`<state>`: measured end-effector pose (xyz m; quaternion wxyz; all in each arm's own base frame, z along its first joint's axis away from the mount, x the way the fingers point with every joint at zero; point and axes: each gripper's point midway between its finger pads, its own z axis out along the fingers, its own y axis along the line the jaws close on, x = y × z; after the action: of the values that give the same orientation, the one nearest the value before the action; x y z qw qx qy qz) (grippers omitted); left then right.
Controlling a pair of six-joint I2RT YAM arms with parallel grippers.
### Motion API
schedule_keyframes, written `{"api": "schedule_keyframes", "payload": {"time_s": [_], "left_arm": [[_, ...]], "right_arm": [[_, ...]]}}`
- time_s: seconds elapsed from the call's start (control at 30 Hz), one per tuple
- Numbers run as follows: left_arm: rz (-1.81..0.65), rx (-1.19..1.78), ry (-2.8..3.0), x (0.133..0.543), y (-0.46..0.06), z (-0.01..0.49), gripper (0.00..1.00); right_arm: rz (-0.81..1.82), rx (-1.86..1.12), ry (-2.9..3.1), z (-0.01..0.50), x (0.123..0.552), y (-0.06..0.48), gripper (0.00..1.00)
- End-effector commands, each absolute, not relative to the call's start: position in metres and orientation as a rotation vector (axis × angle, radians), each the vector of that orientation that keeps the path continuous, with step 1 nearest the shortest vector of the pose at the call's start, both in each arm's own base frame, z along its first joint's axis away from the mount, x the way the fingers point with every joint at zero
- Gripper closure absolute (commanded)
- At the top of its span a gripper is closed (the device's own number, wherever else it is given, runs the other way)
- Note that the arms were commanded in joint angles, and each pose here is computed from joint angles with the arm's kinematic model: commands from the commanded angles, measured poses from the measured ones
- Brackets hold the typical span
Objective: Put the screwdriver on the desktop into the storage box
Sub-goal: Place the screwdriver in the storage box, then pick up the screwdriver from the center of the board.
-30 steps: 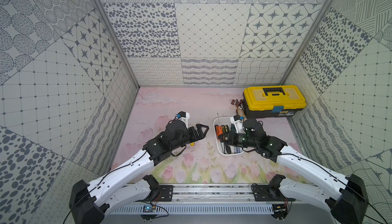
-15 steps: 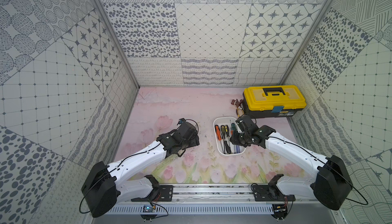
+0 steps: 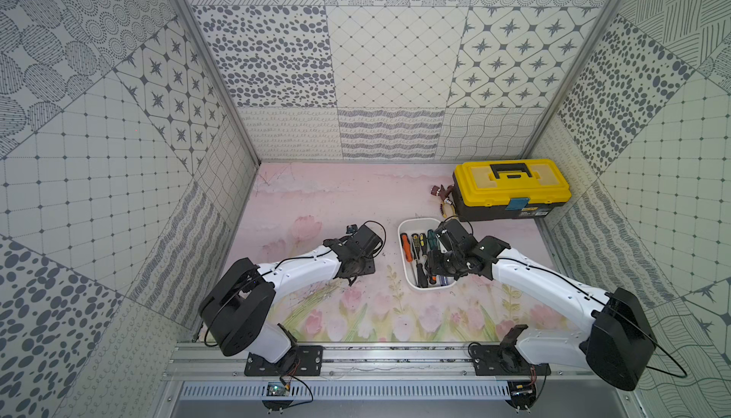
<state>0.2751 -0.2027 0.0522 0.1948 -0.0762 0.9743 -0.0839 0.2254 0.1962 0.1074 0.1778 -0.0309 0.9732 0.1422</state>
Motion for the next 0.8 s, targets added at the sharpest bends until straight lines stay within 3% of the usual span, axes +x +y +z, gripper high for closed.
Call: {"api": "schedule_keyframes", "payload": {"time_s": [0.0,0.07,0.23,0.47,0.77], "left_arm": [[-0.153,-0.174,2.688,0.299,-0.207,0.054,0.52],[-0.131,-0.170,2.669,0.307,-0.208,0.061,0.54],[-0.082,-0.188,2.631,0.326,-0.197,0.082,0.52],[0.033,-0.274,2.634,0.345,-0.163,0.087,0.49],[0.113,-0.395,2.751,0.344,-0.144,0.038,0.47]], "right_arm": [[0.452,-0.134,2.687,0.128,0.225,0.211,0.56],[0.464,-0.146,2.675,0.132,0.222,0.216,0.63],[0.501,-0.145,2.653,0.138,0.221,0.221,0.71],[0.531,-0.135,2.638,0.142,0.218,0.220,0.72],[0.553,-0.127,2.633,0.142,0.215,0.219,0.73]]}}
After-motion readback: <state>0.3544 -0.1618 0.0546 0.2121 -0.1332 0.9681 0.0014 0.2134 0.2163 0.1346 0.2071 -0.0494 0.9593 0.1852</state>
